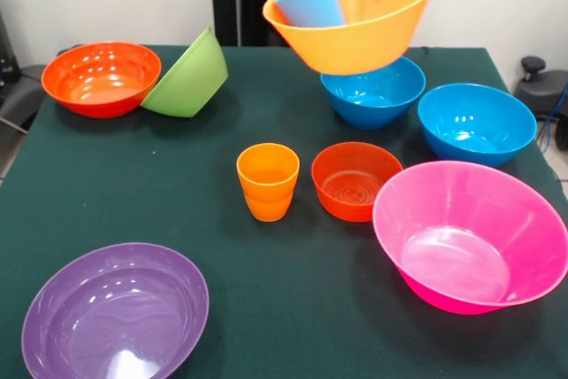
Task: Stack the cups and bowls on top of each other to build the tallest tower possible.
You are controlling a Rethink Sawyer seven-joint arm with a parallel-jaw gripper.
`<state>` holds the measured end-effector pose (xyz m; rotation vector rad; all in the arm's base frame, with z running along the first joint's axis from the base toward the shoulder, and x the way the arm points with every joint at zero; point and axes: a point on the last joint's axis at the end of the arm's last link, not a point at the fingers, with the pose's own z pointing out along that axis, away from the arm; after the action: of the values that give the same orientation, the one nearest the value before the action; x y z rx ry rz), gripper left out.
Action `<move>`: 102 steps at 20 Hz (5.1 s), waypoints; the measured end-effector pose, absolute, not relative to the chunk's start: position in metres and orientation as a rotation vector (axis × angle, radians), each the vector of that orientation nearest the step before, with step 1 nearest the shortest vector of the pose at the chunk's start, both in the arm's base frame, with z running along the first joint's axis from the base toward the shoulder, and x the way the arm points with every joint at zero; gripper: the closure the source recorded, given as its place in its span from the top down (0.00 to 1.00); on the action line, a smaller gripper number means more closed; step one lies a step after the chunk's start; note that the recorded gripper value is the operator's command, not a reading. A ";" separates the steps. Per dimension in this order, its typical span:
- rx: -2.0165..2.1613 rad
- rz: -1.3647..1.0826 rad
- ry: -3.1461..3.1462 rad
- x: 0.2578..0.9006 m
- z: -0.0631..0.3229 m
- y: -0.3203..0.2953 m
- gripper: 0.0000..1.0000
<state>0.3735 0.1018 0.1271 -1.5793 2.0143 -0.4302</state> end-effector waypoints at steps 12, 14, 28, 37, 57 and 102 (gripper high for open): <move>-1.577 -0.446 2.104 0.362 0.106 0.101 0.00; -1.584 -0.442 2.113 0.359 0.102 0.100 0.00; -1.581 -0.376 2.259 0.319 0.076 0.104 0.00; -1.587 -0.388 2.323 0.301 0.076 0.124 0.00; -1.615 -0.406 2.314 0.299 0.070 0.149 0.00; -1.481 -0.398 2.217 0.327 0.044 0.178 0.00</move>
<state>0.3269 0.1784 0.0437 -1.4811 2.2173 -0.3977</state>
